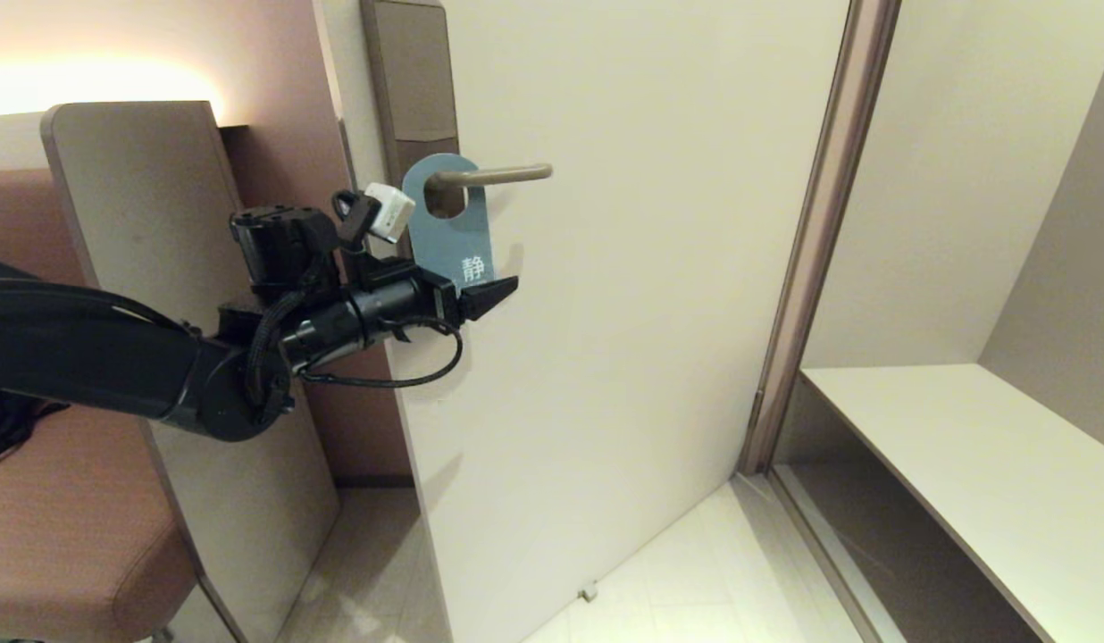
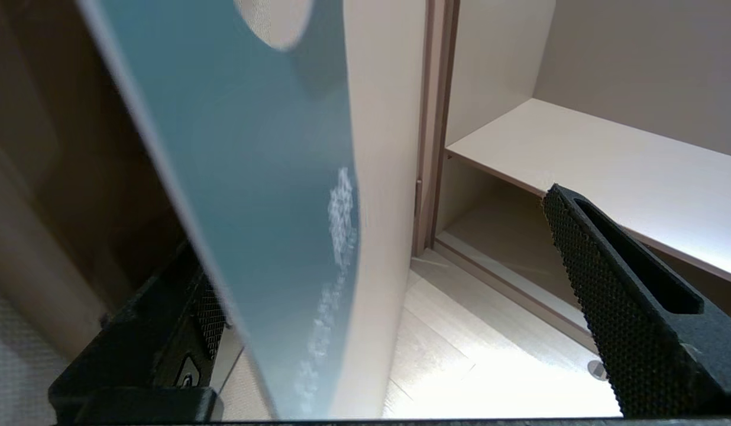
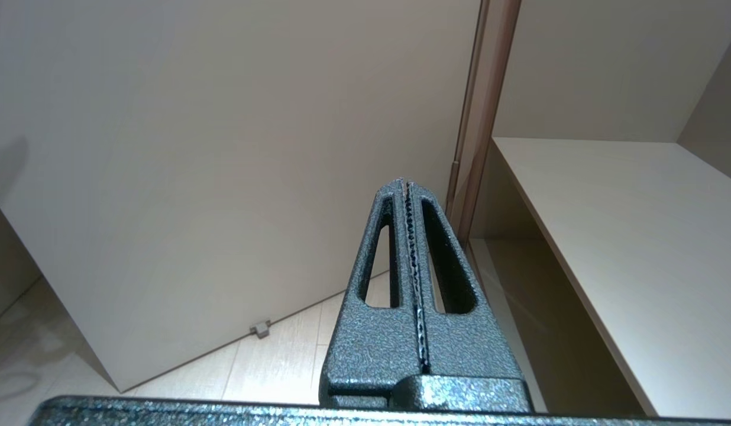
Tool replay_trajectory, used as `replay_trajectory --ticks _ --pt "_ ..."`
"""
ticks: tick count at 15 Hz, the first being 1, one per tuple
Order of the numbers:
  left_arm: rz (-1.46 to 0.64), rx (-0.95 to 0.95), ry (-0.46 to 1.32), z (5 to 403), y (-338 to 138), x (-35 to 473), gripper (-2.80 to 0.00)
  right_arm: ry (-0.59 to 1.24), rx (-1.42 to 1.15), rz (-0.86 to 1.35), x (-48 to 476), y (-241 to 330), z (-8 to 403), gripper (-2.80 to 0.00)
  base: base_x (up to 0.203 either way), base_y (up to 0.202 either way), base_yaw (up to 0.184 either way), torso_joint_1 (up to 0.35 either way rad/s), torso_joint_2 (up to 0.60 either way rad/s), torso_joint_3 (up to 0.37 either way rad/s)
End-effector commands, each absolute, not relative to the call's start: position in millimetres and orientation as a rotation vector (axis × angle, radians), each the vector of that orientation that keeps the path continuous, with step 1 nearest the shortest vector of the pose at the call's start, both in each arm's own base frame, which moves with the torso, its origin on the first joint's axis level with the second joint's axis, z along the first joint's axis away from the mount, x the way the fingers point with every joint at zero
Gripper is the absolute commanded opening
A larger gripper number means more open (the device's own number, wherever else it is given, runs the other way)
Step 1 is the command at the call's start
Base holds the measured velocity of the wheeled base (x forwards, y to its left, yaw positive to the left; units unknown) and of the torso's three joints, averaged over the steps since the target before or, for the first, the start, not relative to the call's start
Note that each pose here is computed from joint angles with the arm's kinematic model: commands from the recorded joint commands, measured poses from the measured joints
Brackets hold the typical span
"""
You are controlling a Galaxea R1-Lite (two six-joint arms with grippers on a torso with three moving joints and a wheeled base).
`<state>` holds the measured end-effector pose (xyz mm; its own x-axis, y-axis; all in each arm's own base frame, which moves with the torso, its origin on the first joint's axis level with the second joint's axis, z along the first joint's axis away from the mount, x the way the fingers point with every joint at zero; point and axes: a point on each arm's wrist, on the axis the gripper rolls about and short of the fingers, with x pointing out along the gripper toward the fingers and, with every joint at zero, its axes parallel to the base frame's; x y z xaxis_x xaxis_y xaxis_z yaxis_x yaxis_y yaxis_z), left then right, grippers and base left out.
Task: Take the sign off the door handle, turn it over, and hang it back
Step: Take down the sign
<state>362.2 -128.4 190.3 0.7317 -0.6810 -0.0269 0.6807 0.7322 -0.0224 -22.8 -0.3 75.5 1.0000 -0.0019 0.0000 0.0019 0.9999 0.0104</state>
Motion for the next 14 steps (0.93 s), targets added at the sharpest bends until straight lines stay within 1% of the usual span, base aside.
replay_trajectory --ticks 1,14 --pt "-0.75 -0.012 0.039 186.7 -129.1 364.4 -2.8 0.0 0.011 -0.002 -22.8 -0.3 75.5 -2.8 0.0 0.0 0.0 0.0 0.0 0.0" --pt "-0.747 -0.005 0.021 191.1 -128.4 362.6 -2.8 0.0 0.011 -0.002 -22.8 -0.3 75.5 -2.8 0.0 0.0 0.0 0.0 0.0 0.0"
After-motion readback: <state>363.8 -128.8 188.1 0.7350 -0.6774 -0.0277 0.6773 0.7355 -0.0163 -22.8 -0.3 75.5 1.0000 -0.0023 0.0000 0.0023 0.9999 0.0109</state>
